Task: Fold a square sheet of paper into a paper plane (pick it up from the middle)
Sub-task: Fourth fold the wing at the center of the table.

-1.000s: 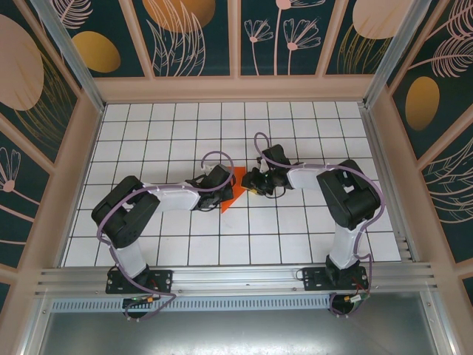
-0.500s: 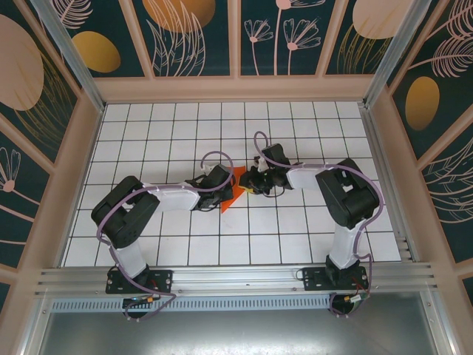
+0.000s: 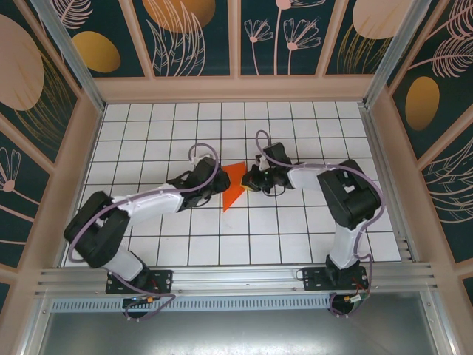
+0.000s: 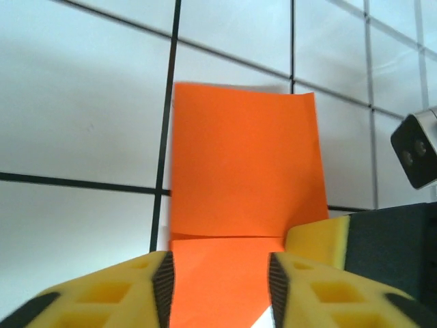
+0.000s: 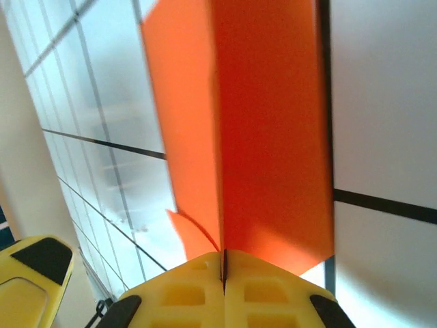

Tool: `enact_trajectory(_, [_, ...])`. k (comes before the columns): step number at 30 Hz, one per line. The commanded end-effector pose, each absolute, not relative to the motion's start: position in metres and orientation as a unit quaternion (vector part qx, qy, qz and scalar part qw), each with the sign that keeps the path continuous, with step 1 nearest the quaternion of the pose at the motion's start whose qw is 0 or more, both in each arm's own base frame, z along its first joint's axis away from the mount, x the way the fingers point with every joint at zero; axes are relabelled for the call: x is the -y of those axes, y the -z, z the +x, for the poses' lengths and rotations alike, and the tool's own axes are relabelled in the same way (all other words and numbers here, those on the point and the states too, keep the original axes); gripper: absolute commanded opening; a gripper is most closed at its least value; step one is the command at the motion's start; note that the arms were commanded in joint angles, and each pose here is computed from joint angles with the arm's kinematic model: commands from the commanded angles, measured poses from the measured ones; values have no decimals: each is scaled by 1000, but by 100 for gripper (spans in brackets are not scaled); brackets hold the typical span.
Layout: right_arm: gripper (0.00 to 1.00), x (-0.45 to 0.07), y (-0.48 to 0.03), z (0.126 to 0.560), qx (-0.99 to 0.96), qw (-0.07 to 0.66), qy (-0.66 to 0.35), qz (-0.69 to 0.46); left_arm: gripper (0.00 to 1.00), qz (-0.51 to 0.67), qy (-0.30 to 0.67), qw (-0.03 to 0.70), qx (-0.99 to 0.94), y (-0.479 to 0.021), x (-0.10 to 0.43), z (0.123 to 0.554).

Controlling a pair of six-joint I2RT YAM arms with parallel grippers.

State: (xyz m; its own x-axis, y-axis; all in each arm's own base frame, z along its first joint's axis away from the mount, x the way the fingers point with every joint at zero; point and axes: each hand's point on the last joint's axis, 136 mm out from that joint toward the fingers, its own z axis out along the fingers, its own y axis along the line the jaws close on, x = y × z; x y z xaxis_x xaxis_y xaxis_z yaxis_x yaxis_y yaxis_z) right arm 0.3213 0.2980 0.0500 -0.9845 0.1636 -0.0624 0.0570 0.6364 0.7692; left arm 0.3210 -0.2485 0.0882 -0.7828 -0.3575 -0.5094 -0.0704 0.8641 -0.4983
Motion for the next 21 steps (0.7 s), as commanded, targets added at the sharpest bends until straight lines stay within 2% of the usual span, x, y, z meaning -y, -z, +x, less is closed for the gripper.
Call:
enact_trajectory(1, [0, -282, -89, 334, -900, 124, -414, 59, 53, -127, 243, 350, -896, -111, 229, 325])
enact_trajectory(5, [0, -269, -106, 337, -902, 149, -398, 78, 70, -112, 264, 409, -866, -146, 219, 325])
enact_trajectory(13, [0, -260, -113, 342, -905, 163, -371, 129, 94, -5, 318, 473, -822, -181, 238, 316])
enact_trajectory(15, [0, -261, -108, 341, -902, 148, -376, 152, 97, 27, 337, 481, -809, -182, 248, 314])
enact_trajectory(21, [0, -255, -82, 336, -895, 97, -369, 231, 96, 115, 338, 495, -792, -162, 277, 310])
